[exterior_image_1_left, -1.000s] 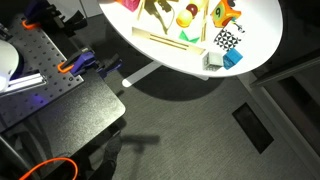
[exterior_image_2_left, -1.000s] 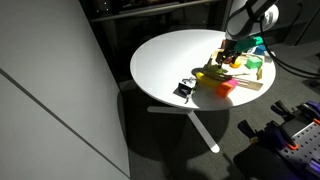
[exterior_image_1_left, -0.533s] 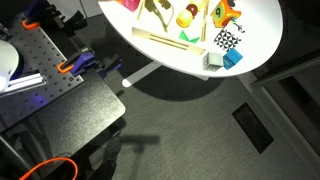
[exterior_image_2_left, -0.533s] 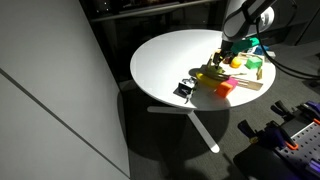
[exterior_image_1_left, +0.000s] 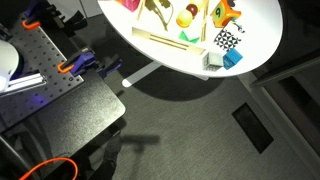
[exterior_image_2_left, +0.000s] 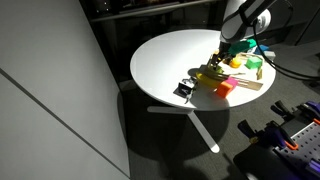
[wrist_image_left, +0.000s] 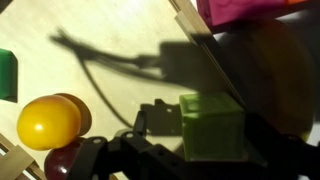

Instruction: Pick up the lime green block and put it on the orange block and pink block

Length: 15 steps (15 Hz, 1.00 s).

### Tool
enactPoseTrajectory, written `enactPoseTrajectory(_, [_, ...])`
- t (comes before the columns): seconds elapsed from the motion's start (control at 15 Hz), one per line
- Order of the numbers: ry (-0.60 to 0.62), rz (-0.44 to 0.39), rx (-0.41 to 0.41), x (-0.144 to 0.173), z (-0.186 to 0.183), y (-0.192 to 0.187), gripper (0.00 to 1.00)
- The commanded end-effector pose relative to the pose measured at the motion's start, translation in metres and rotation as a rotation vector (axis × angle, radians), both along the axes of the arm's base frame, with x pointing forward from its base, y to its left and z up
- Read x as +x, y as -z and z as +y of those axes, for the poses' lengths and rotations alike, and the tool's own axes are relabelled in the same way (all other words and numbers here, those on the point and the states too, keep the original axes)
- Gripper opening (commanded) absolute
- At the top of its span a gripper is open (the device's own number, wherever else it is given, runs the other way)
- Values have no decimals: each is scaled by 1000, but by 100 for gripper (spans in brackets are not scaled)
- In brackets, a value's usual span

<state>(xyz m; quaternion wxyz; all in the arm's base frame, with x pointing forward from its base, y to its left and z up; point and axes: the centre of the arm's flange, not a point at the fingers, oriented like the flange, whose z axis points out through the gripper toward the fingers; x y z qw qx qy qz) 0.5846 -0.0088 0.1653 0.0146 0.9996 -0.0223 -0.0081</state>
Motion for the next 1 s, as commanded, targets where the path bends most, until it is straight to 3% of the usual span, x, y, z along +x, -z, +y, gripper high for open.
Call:
enactPoseTrajectory(0.0, [9, -15, -9, 9, 3, 6, 100])
enactPoseTrajectory(0.93, [3, -25, -13, 18, 8, 8, 100])
